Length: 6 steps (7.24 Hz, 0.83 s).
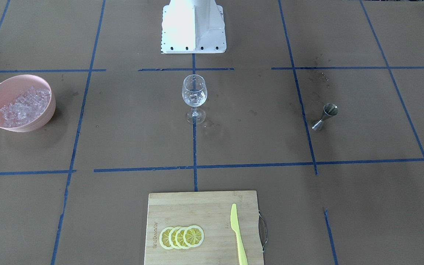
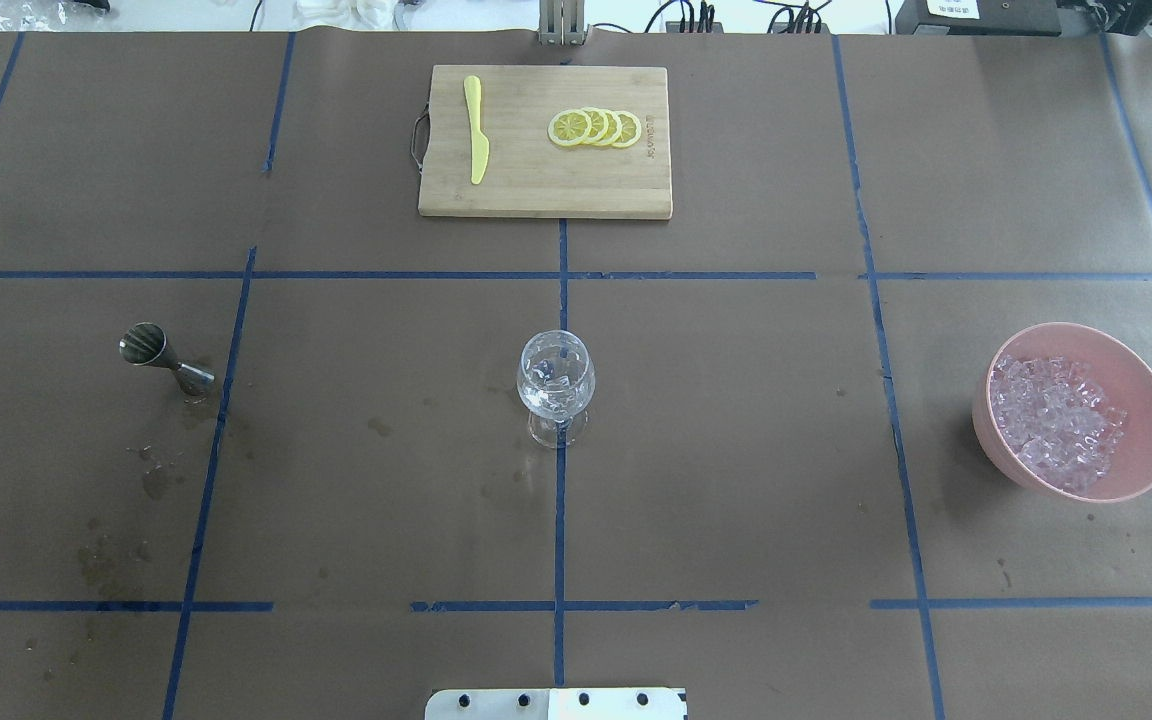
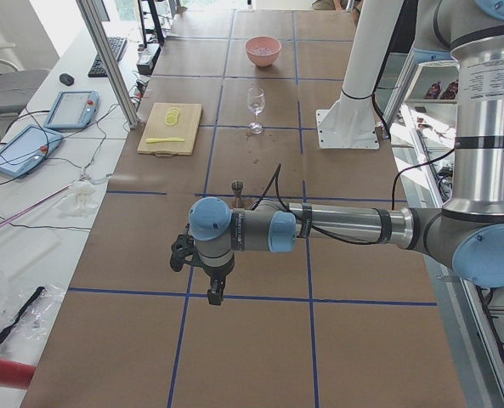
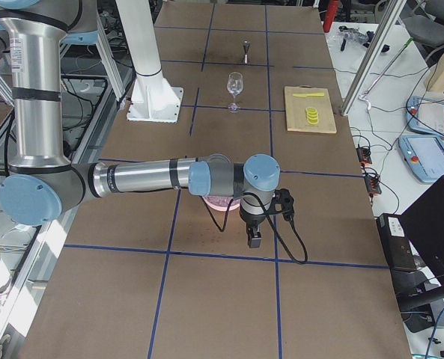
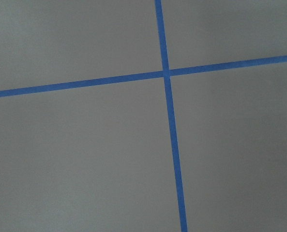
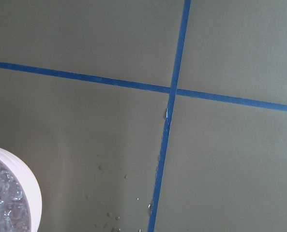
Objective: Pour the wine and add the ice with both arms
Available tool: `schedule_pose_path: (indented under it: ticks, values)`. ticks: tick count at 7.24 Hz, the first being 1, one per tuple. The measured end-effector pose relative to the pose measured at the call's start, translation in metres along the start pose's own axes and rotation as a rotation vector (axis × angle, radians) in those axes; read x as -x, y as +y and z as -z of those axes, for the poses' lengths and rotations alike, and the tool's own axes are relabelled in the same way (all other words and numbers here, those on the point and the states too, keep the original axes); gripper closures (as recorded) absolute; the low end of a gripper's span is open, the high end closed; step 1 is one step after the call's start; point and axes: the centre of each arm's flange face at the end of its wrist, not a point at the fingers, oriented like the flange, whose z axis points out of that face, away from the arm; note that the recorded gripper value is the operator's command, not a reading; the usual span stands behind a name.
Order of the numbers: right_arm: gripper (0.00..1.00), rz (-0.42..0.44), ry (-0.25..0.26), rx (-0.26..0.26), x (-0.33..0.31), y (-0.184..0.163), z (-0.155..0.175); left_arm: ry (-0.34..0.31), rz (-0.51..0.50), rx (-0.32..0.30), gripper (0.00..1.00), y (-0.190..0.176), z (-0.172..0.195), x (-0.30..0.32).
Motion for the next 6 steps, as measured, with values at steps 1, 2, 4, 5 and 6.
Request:
schedule_pose_path:
  ticks: [1,2,4,5,6]
  values:
    - [0.00,-0.010,-0.002,0.000,-0.003,0.003,0.000,0.016,0.009,-0.010,0.00,-0.002,0.005,0.000]
    - [0.00,-0.016,-0.003,-0.001,-0.005,0.005,0.000,0.026,0.014,-0.015,0.00,-0.004,0.007,0.000]
    - [0.00,-0.031,-0.008,0.002,-0.011,0.011,-0.002,0.031,0.016,-0.018,0.00,-0.005,0.008,0.000]
    - [0.00,-0.042,-0.019,0.004,-0.014,0.014,-0.003,0.030,0.016,-0.019,0.00,-0.005,0.009,0.000]
    - [0.00,-0.053,-0.029,0.002,-0.018,0.016,-0.003,0.030,0.015,-0.020,0.00,-0.005,0.009,0.000]
